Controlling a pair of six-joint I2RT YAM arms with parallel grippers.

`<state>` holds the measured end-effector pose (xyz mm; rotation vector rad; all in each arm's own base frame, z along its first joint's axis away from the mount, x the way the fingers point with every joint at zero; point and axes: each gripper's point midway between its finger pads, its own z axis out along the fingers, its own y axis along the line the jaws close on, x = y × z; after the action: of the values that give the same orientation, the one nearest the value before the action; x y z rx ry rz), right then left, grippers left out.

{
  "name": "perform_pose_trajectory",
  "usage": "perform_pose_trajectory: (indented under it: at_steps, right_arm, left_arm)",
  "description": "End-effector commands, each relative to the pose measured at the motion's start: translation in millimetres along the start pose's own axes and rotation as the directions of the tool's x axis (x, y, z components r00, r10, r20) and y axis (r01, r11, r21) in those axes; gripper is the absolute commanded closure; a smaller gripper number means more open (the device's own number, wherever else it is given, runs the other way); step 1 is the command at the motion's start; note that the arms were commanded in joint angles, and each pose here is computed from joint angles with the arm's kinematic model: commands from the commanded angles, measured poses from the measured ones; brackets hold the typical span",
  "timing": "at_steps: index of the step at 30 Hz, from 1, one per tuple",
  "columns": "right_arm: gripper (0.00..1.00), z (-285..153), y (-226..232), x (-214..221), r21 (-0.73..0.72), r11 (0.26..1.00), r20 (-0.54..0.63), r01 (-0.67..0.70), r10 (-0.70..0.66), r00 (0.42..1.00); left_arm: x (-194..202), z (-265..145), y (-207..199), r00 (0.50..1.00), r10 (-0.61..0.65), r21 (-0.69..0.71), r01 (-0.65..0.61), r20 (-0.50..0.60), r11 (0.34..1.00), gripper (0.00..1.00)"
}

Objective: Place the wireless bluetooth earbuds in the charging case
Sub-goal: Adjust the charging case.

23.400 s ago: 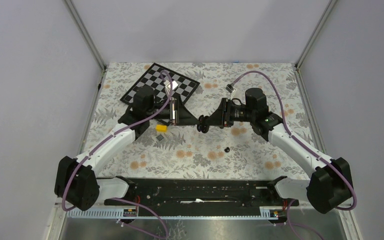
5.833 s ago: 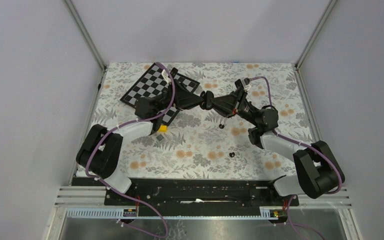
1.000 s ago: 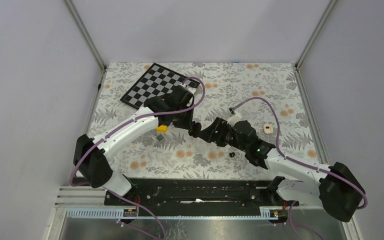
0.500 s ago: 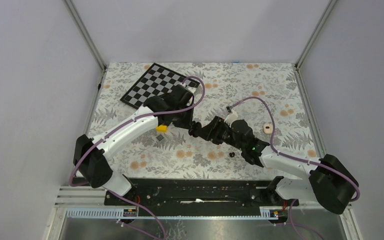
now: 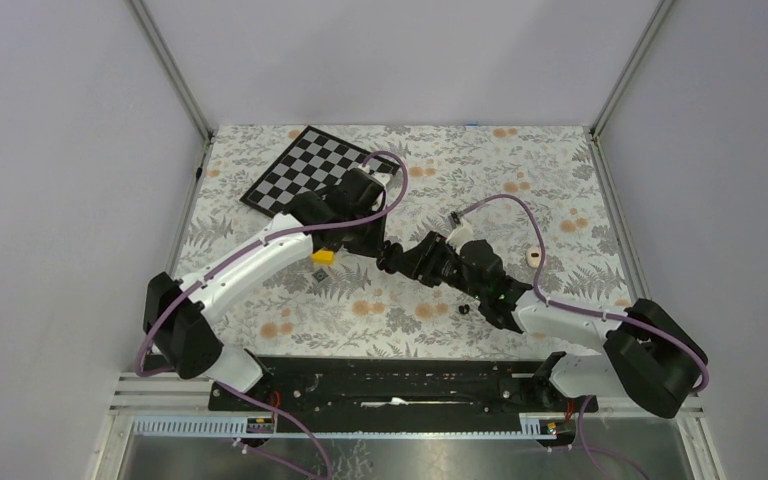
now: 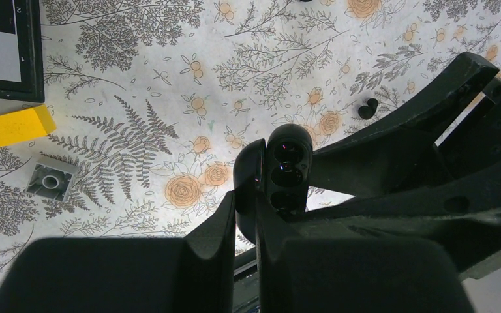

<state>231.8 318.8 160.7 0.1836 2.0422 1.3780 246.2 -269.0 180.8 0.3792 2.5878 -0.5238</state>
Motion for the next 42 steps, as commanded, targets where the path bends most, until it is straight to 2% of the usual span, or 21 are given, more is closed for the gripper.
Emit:
perform_pose_trajectory:
  at_steps: [1,9,11,13,14,15,17,19,22,28,29,30,31,36,40,42]
  right_arm:
    - [0.50,3,18,-9,-0.080,0.997,0.043,-0.007,0.010,0.999]
    - [0.62,6,17,-12,-0.093,0.995,0.060,-0.025,0.031,0.998]
    - [0.71,5,14,-13,-0.083,0.996,0.072,-0.034,0.040,0.997]
    - [0.86,3,10,-14,-0.072,0.996,0.081,-0.046,0.052,0.995]
    - [0.93,3,7,-15,-0.066,0.996,0.084,-0.054,0.060,0.995]
    - [1.00,2,5,-15,-0.062,0.996,0.085,-0.060,0.065,0.994]
    - [1.00,1,3,-15,-0.062,0.996,0.078,-0.071,0.076,0.994]
    - [1.00,-1,2,-17,-0.076,0.993,0.070,-0.087,0.093,0.993]
    - [1.00,-7,6,-21,-0.139,0.984,0.030,-0.109,0.115,0.993]
    - [1.00,-25,32,-25,-0.295,0.949,-0.112,-0.111,0.081,0.990]
    - [1.00,-28,35,-24,-0.317,0.941,-0.138,-0.119,0.078,0.987]
    - [1.00,-31,41,-24,-0.350,0.928,-0.159,-0.125,0.072,0.985]
    - [1.00,-34,46,-24,-0.382,0.915,-0.176,-0.132,0.069,0.982]
    - [1.00,-49,66,-32,-0.513,0.833,-0.229,-0.206,0.098,0.968]
    - [1.00,-49,75,-39,-0.575,0.778,-0.260,-0.253,0.120,0.958]
    - [1.00,-47,74,-40,-0.574,0.779,-0.253,-0.253,0.124,0.959]
  left_arm:
    - [-15,-21,-12,0.998,0.002,0.055,-0.005,0.067,0.998,1.00]
    - [-14,-21,-12,0.998,0.001,0.054,-0.005,0.065,0.999,1.00]
    - [-14,-21,-11,0.998,0.000,0.052,-0.004,0.068,0.999,1.00]
    - [-15,-21,-10,0.997,-0.002,0.045,-0.001,0.071,0.999,1.00]
    - [-15,-22,-10,0.997,-0.002,0.043,-0.001,0.073,0.999,0.95]
    - [-17,-24,-10,0.997,-0.004,0.042,0.000,0.077,0.999,0.85]
    - [-18,-27,-11,0.997,-0.003,0.040,0.000,0.082,0.999,0.58]
    - [-19,-34,-11,0.996,0.005,0.042,-0.008,0.084,0.999,0.38]
    - [-18,-46,-6,0.996,0.026,0.046,-0.029,0.080,0.999,0.23]
    - [-16,-80,2,0.995,-0.019,0.245,-0.005,0.094,0.969,0.18]
    - [-18,-86,1,0.992,-0.035,0.281,0.000,0.120,0.960,0.14]
    - [-25,-93,-3,0.984,-0.054,0.325,-0.005,0.172,0.946,0.03]
    - [-27,-100,-6,0.978,-0.070,0.371,-0.009,0.198,0.929,0.01]
    - [-33,-123,-18,0.955,-0.160,0.537,0.001,0.249,0.843,0.01]
    - [-33,-125,-33,0.951,-0.236,0.676,0.042,0.198,0.736,0.01]
    - [-33,-122,-34,0.949,-0.256,0.690,0.062,0.182,0.721,0.01]
